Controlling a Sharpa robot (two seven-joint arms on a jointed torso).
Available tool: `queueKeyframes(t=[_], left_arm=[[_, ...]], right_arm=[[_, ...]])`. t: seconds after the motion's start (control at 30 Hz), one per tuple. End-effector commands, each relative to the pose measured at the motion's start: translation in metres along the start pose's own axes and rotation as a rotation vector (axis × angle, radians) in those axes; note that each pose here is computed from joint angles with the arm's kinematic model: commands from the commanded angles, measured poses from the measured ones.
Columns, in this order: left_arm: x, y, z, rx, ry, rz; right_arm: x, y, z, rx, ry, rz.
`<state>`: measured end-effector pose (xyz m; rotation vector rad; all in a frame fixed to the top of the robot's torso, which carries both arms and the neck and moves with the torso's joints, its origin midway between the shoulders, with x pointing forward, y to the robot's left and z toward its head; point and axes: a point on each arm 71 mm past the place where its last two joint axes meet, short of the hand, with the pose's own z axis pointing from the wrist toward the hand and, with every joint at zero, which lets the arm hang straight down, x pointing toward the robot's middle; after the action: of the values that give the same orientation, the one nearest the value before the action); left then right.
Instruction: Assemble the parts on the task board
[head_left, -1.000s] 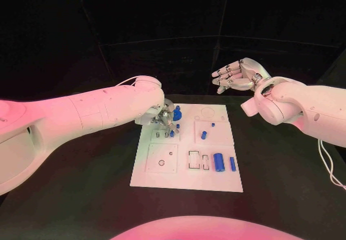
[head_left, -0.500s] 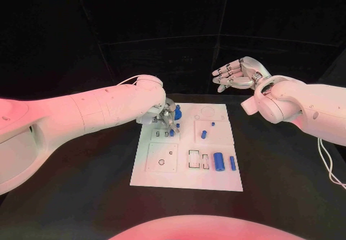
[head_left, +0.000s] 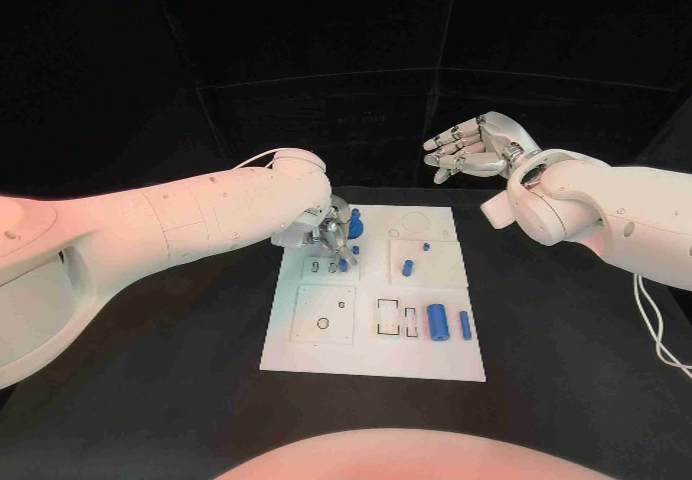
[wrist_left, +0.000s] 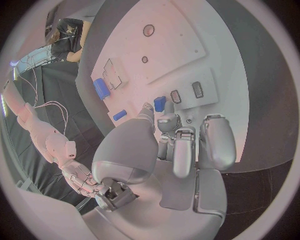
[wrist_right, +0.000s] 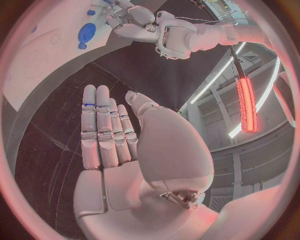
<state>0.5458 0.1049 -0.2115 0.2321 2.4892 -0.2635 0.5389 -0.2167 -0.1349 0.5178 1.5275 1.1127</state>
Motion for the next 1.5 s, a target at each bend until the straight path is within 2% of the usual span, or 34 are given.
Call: queueKeyframes(t=[0.03, 0.4, 0.7, 0.9, 1.07, 1.33, 1.5], left_arm=[[0.0004, -0.0011, -0.0002, 0.004, 0.017, 0.014], [-0.0001, -0.0019, 0.0003, 0.024, -0.002, 0.002], [-0.002, 0.0004, -0.0008, 0.073, -0.038, -0.085], [-0.0023, 0.009, -0.0045, 0.083, -0.07, -0.204], [-0.0007, 0.0199, -0.0104, 0.078, -0.116, -0.322], [0.0087, 0.0361, -0.0205, 0.058, -0.186, -0.449], [0.0184, 0.0439, -0.0215, 0.034, -0.205, -0.464]], right_arm=[[0.001, 0.002, 0.001, -0.009, 0.007, 0.001], [0.001, 0.002, 0.002, -0.008, 0.007, 0.0], [0.0, 0.001, 0.002, -0.005, 0.009, -0.001], [0.0, 0.001, 0.002, -0.004, 0.012, -0.001], [-0.001, 0.0, 0.002, -0.006, 0.017, -0.002], [-0.001, 0.0, 0.002, -0.004, 0.02, -0.002], [-0.002, -0.001, 0.001, -0.003, 0.02, -0.003]])
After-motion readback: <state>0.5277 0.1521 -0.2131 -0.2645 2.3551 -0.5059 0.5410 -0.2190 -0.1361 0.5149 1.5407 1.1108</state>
